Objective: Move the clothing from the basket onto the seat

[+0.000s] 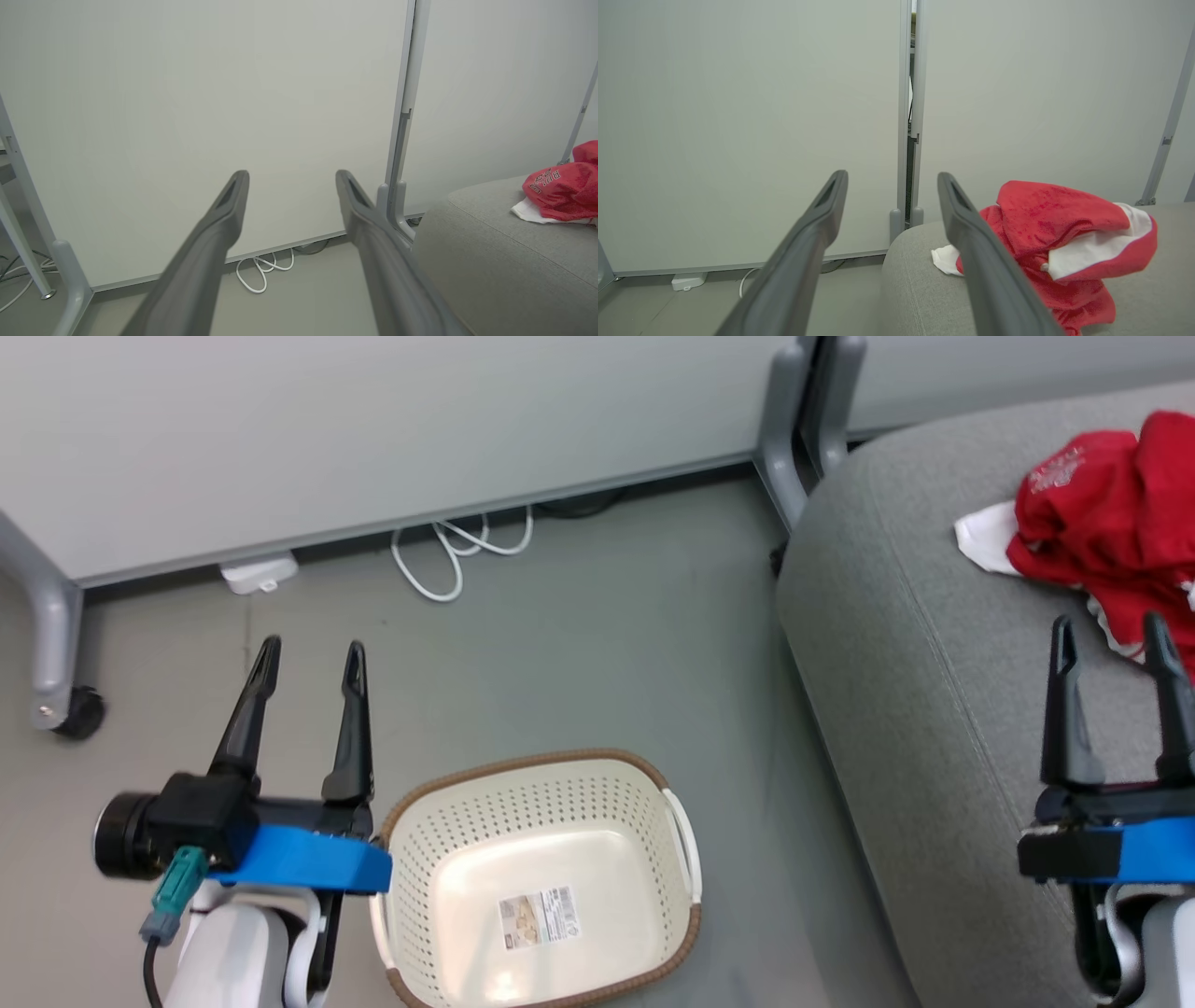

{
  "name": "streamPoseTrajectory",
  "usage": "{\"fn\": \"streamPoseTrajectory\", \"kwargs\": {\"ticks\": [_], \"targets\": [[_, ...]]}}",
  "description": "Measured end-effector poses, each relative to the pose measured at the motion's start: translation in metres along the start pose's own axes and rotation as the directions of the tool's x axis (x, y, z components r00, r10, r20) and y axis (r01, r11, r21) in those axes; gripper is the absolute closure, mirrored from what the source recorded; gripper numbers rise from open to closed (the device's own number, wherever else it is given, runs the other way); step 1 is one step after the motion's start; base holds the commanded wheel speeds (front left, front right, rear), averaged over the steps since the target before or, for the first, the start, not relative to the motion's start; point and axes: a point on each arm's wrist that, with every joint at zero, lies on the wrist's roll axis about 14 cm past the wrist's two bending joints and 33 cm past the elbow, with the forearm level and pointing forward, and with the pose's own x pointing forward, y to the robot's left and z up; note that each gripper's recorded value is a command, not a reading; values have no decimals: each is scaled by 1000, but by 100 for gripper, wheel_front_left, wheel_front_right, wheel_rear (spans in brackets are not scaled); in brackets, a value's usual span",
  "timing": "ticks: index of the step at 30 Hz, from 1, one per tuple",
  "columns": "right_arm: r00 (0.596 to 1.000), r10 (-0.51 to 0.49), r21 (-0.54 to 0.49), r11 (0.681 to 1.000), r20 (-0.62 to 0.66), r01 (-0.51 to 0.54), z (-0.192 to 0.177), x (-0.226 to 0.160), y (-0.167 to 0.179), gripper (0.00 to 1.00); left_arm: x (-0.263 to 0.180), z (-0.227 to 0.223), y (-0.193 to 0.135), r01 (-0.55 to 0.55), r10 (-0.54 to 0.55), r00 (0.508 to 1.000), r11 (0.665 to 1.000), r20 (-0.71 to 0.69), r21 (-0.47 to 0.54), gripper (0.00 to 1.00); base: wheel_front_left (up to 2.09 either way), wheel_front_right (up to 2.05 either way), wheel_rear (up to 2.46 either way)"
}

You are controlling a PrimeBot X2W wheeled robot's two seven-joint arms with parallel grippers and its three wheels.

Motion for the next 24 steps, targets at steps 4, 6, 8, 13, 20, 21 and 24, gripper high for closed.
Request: {"fn": "streamPoseTrajectory", "kwargs": {"ticks": [4, 6, 8, 13, 20, 21, 24], "targets": [[999, 42, 31, 999, -6, -42, 0, -8, 19, 0, -27, 4, 21, -86, 86, 996, 996, -7, 16, 0, 0, 0, 0], [998, 63, 43, 997, -11, -63, -1, -10, 27, 0, -39, 5, 30, -122, 123, 992, 992, -8, 17, 0, 0, 0, 0], [996, 86, 58, 995, -17, -85, -2, -12, 37, 0, -49, 7, 37, -151, 151, 988, 988, -9, 23, 0, 0, 0, 0], [989, 142, 92, 986, -43, -138, -10, -17, 61, 0, -71, 2, 47, -198, 199, 980, 980, -30, 31, 0, 0, 0, 0], [973, 211, 119, 973, -91, -200, -24, -28, 88, 0, -88, -3, 51, -228, 230, 972, 973, -50, 31, 0, 0, 0, 0], [971, 219, 122, 971, -95, -207, -25, -29, 91, 0, -89, -4, 51, -228, 230, 972, 973, -54, 32, 0, 0, 0, 0], [965, 235, 130, 967, -118, -219, -33, -31, 97, 0, -92, -7, 53, -240, 242, 968, 970, -63, 28, 0, 0, 0, 0]]}}
